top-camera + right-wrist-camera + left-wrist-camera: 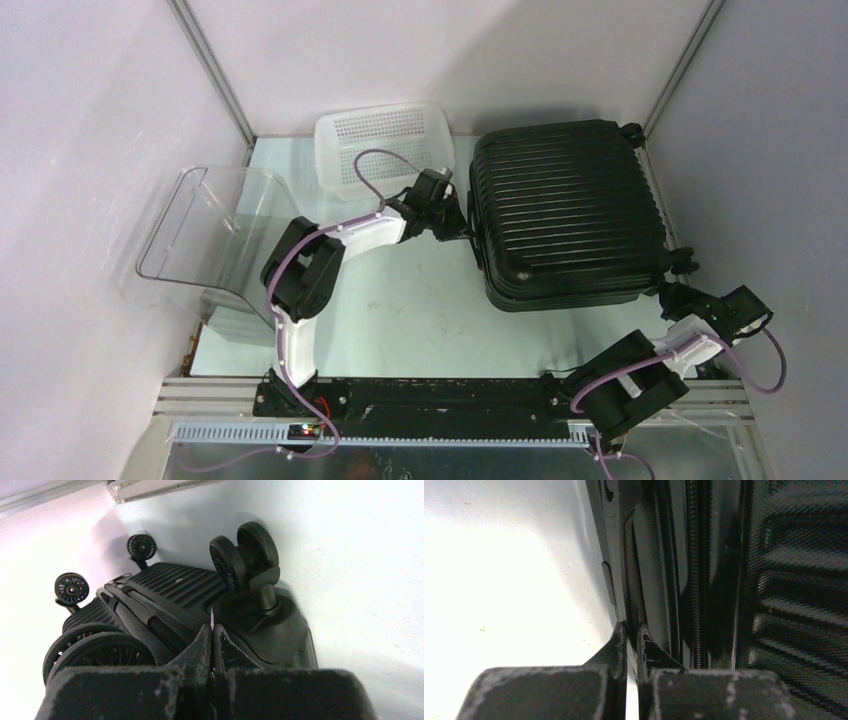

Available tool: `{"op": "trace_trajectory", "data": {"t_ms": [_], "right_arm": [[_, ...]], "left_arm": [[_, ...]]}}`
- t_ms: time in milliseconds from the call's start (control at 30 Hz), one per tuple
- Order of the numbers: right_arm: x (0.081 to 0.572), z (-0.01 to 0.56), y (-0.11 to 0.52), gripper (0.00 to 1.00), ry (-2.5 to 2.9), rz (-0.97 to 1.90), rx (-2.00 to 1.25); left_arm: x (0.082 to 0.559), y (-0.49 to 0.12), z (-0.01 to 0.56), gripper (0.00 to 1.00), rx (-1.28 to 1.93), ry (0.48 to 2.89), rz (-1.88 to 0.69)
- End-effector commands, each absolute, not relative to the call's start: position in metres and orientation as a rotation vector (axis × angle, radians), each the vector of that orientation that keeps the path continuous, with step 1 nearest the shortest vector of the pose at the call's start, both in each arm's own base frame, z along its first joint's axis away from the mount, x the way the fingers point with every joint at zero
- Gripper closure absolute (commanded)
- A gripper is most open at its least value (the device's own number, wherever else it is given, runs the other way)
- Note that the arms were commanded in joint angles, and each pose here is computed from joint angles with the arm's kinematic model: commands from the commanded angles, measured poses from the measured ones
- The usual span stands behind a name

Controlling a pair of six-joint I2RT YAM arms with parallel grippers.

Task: Open, take out, and arrange the luggage
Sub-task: Hold the luggage at the center of the board, then unzip the zipper of the luggage.

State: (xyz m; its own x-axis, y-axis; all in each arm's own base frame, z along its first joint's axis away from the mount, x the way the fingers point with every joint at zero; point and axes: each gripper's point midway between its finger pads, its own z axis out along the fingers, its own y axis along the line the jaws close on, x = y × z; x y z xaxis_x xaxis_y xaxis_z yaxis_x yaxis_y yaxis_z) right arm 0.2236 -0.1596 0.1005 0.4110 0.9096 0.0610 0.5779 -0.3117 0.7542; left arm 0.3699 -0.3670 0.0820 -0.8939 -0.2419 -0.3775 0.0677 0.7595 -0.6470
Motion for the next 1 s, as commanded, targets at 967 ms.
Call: {"op": "trace_trajectory", "data": {"t_ms": [967], "right_arm": [[0.261,0.125,-0.121,1.00,1.323,1.073,1.824]], "left_arm": [[0.326,-0.237,0.027,1.00,0.166,2.829,-0.496]]}}
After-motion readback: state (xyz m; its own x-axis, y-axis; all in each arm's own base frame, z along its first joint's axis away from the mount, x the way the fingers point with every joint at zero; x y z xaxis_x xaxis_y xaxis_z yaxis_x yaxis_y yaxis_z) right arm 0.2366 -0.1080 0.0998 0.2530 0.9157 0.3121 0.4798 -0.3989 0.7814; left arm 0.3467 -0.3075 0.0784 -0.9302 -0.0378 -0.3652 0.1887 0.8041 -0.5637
